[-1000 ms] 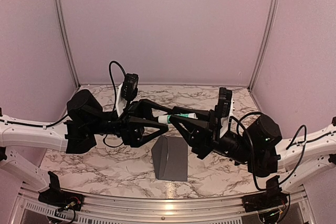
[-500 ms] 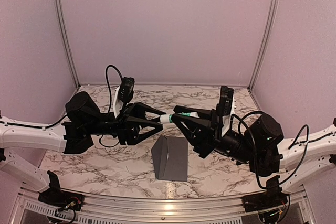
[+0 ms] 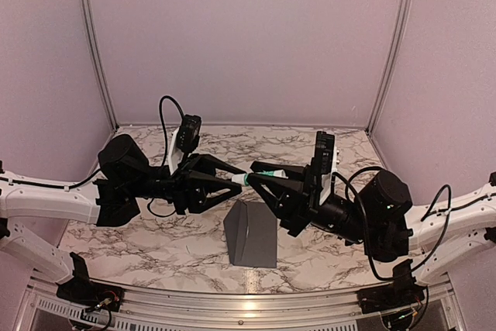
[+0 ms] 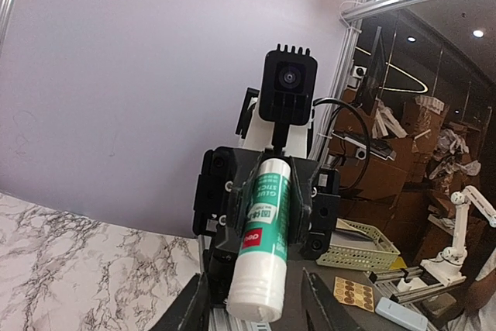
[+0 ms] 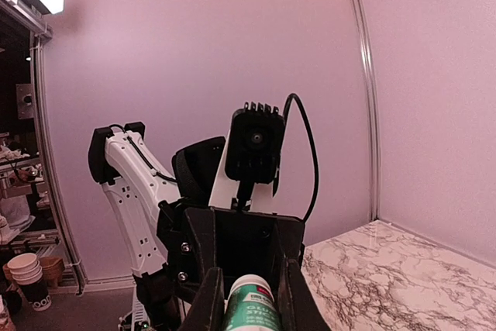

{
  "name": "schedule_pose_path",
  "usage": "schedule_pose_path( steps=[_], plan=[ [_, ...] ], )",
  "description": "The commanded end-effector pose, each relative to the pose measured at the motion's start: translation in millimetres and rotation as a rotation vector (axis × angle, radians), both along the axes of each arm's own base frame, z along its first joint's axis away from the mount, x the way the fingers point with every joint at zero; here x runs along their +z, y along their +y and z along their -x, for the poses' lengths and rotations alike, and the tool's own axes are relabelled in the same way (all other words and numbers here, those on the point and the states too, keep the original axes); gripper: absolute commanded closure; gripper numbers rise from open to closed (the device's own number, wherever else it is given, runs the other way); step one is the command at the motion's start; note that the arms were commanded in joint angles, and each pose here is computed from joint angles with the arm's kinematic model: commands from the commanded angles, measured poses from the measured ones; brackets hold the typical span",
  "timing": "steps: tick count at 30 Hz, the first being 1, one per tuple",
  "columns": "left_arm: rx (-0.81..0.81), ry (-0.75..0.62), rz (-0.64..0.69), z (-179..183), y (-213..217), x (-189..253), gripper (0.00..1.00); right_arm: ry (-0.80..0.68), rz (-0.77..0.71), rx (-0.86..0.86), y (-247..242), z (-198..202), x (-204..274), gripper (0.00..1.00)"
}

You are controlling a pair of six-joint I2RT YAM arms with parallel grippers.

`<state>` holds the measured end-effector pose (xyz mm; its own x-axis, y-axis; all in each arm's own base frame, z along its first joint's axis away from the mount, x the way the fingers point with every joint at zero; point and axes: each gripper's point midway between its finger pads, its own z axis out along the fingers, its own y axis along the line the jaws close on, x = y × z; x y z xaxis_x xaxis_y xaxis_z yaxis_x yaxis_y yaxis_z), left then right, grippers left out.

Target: Place the letter into the envelope and seal it

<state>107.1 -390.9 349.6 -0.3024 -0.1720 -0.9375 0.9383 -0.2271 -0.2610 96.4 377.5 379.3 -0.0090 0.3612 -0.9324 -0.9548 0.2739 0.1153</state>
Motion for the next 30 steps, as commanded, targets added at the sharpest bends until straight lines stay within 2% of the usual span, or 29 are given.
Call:
schedule_pose_path(
  steps=[1,10,30],
  plan=[
    [-0.027,-0.044,0.063,7.3,3.0,21.0,0.66,0.009,-0.020,-0.001,1.0,-2.3,9.0,1.00],
    [-0.024,-0.046,0.055,7.1,2.9,16.0,1.00,0.008,-0.027,0.005,-0.9,-0.9,11.2,1.00],
    [0.035,-0.013,0.025,-6.5,7.4,-1.3,1.00,0.072,-0.151,0.105,-63.8,13.3,46.1,1.00]
  ],
)
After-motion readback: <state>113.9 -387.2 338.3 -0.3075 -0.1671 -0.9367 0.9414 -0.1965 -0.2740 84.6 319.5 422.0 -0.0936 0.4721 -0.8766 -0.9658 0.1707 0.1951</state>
